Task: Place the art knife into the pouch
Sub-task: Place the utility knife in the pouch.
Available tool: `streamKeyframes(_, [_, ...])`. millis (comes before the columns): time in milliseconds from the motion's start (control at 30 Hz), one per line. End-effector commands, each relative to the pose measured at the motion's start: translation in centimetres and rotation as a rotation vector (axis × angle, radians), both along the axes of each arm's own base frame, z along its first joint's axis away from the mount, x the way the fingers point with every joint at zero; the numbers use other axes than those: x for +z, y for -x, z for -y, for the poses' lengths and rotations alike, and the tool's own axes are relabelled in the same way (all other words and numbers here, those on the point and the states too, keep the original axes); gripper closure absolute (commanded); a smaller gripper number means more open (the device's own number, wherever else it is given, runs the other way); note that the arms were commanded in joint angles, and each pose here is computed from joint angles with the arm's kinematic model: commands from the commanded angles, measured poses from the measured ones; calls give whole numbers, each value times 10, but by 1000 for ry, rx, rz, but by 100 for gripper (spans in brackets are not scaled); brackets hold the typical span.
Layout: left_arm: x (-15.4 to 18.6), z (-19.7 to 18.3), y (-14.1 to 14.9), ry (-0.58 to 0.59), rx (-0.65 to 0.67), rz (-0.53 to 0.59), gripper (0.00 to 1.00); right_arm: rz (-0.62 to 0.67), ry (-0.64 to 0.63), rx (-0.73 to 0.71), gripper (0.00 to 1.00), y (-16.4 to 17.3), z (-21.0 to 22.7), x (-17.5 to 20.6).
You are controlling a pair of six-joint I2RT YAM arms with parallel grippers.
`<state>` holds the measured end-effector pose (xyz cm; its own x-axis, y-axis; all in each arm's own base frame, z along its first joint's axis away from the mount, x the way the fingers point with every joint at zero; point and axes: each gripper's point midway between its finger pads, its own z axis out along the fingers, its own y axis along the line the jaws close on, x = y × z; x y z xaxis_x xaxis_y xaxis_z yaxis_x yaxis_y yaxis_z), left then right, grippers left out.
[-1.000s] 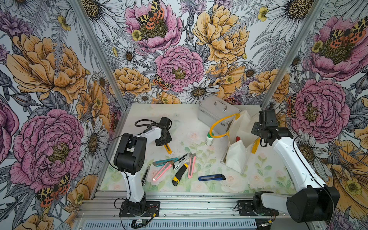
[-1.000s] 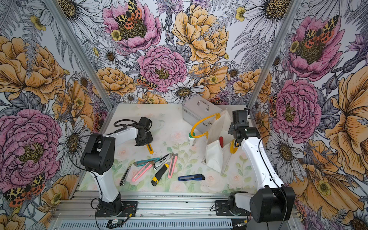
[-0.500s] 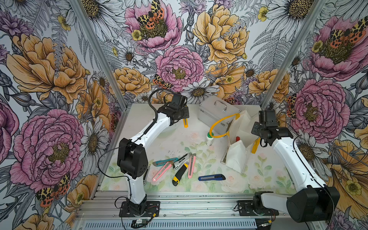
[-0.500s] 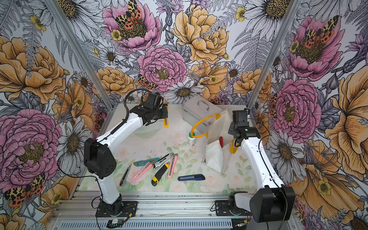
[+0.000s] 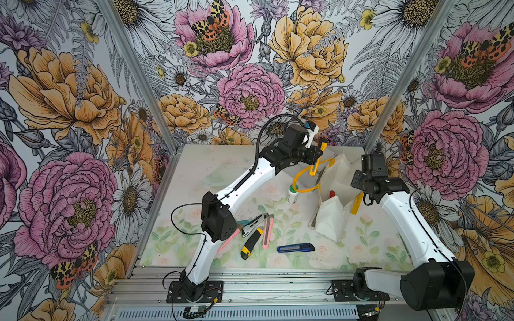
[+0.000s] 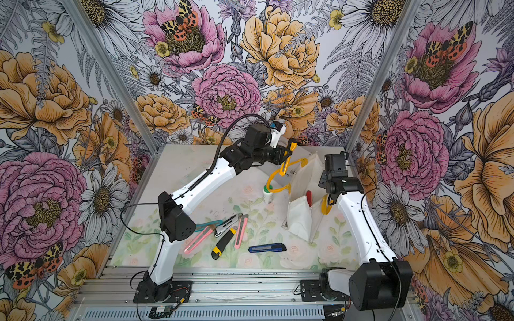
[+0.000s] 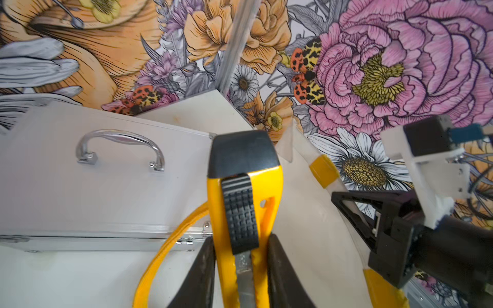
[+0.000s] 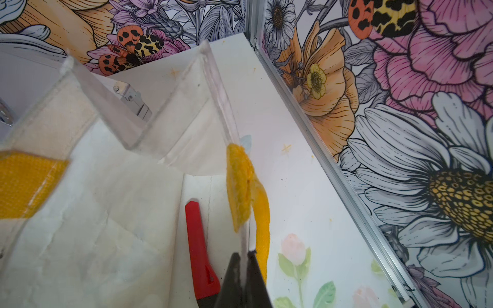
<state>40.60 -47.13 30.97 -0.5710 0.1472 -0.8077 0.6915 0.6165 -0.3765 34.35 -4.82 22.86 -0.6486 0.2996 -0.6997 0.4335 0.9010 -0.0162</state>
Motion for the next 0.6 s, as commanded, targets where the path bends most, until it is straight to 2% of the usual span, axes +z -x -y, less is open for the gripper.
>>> streamKeyframes(0, [15,21,23,76,-114,0,84,41,2,18,100,-12,0,14])
streamKeyframes(233, [34,37,35,170,-170,-13,84,35,-8,32,100,-14,-3,12])
streamKeyframes(567, [14,53,35,230,-200,-84,83,63,-4,43,100,-9,-3,21])
